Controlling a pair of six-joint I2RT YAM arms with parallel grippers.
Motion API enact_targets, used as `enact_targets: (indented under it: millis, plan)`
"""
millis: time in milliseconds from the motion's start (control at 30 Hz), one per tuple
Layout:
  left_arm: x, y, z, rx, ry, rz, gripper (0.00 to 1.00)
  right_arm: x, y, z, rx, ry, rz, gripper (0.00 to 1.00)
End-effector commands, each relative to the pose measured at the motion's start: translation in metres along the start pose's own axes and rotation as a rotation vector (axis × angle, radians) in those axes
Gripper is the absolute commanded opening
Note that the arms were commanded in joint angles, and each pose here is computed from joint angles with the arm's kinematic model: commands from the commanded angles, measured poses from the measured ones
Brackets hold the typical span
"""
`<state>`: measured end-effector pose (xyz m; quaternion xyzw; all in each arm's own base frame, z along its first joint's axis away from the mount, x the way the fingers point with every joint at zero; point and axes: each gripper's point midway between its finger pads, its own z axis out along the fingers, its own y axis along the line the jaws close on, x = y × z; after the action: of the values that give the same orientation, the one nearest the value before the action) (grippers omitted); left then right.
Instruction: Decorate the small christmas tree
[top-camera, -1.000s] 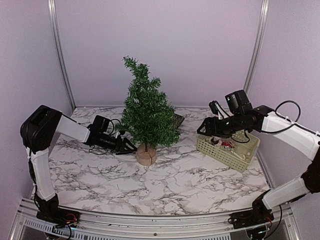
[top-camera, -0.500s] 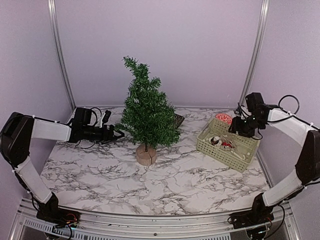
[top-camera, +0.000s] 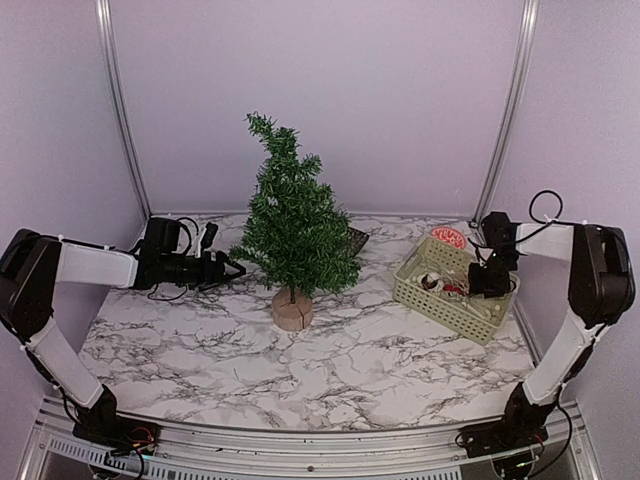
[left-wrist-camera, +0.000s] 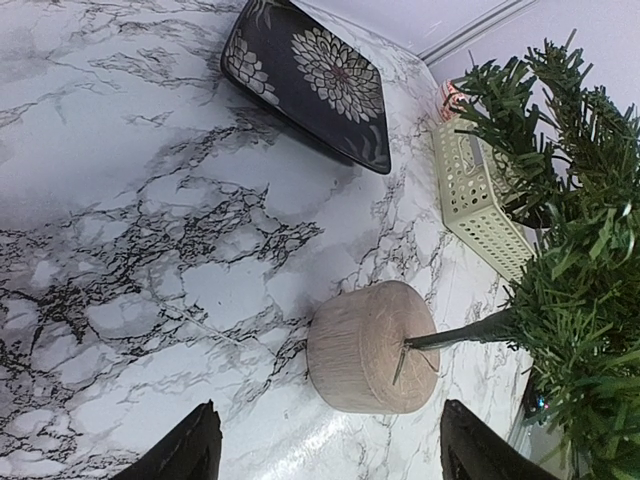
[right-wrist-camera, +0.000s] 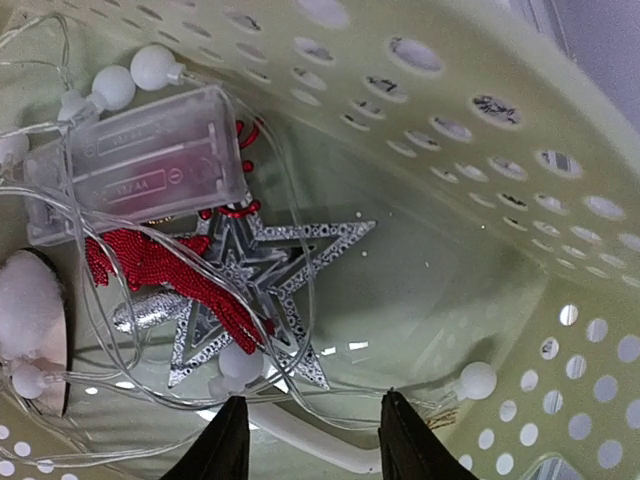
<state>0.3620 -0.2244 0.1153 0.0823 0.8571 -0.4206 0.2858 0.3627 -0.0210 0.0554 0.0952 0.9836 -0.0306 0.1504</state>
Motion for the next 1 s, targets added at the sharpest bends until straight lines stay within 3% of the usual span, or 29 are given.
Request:
enact_targets:
  millis: [0,300,367,433,667,967]
  plan:
    - [-0.014,-0.008,-0.007,0.008,-0.045,0.028,0.76,-0.014,-0.002,0.002,0.015,-0.022,-0.043,0.43]
    - [-0.018,-0.005,-0.002,0.010,-0.039,0.021,0.76,-0.010,-0.009,0.024,0.069,0.024,-0.085,0.39]
    - [-0.018,-0.005,-0.001,0.011,-0.036,0.019,0.76,-0.011,-0.009,0.026,0.070,0.028,-0.096,0.33]
    - [-0.020,-0.006,-0.001,0.015,-0.038,0.021,0.76,-0.013,-0.007,0.022,0.060,0.030,-0.102,0.20]
    - [-0.027,-0.012,-0.009,0.007,-0.062,0.033,0.76,-0.038,-0.003,-0.040,0.014,-0.090,-0.084,0.00]
    - [-0.037,-0.015,-0.033,-0.056,-0.099,0.061,0.76,-0.050,-0.006,-0.108,-0.004,-0.216,-0.081,0.00]
